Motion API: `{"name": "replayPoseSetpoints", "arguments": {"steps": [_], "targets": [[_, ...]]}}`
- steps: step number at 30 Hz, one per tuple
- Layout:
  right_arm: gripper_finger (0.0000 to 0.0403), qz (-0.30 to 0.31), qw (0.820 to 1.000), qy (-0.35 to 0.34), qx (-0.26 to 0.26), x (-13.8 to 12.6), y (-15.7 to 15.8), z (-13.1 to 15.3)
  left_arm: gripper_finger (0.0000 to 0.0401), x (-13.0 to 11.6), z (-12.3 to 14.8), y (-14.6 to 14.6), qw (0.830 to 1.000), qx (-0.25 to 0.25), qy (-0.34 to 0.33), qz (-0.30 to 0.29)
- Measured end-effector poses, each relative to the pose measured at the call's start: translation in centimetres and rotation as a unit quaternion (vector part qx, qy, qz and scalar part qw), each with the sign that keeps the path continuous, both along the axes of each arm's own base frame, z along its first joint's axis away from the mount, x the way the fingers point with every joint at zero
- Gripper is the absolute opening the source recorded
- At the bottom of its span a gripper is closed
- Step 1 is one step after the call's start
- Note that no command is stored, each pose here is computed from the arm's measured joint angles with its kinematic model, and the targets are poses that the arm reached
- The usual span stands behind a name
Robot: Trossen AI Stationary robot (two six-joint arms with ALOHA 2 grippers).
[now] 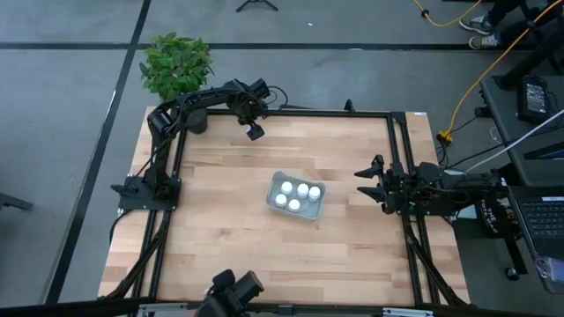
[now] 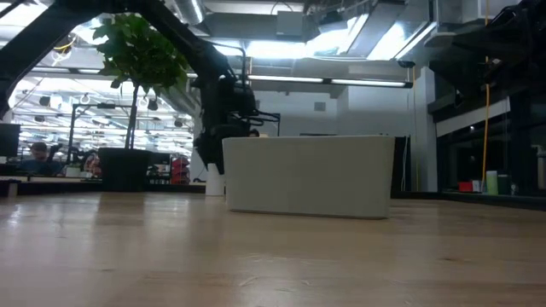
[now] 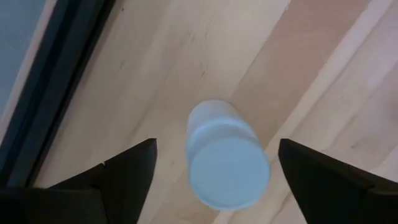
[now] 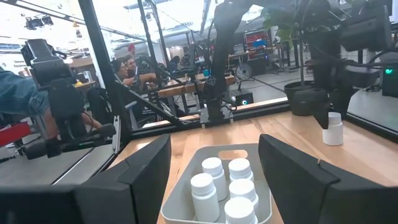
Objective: Pick and place pill bottles into a basket
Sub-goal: Put the white large pill bottle into the bin
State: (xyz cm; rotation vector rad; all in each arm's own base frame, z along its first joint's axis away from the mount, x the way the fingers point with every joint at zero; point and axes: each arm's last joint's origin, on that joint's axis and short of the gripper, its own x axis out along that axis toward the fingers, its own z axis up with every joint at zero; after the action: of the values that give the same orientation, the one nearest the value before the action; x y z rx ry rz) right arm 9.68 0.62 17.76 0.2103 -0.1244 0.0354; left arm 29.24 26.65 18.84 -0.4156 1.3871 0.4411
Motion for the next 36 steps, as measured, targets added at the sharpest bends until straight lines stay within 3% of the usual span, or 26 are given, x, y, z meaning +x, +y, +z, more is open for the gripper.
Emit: {"name": "replayPoseSetpoints", "arguments": {"steps": [4,11,17,22,29,36], "targets": [[0.0245,0.000,1.000,0.000,0.000,0.0,0.0,0.0,0.0283,0.0,0.0,0.1,1.000,0.004,-0.005,0.001],[0.0245,0.000,1.000,0.000,0.000,0.0,0.0,0.0,0.0151,0.0,0.1,0.0,1.000,0.001,0.000,0.004],[0.0245,0.000,1.000,0.000,0.000,0.0,0.0,0.0,0.0151,0.2,0.6,-1.1,0.999,-0.035,-0.014,0.015],[0.0245,0.000,1.000,0.000,0.000,0.0,0.0,0.0,0.0151,1.0,3.8,-3.4,0.997,-0.042,-0.072,0.003],[0.0245,0.000,1.000,0.000,0.000,0.0,0.0,0.0,0.0151,2.7,10.1,-9.6,0.987,-0.010,-0.145,-0.071],[0.0245,0.000,1.000,0.000,0.000,0.0,0.0,0.0,0.0151,5.6,15.2,-16.5,0.962,0.007,-0.218,-0.162]]}}
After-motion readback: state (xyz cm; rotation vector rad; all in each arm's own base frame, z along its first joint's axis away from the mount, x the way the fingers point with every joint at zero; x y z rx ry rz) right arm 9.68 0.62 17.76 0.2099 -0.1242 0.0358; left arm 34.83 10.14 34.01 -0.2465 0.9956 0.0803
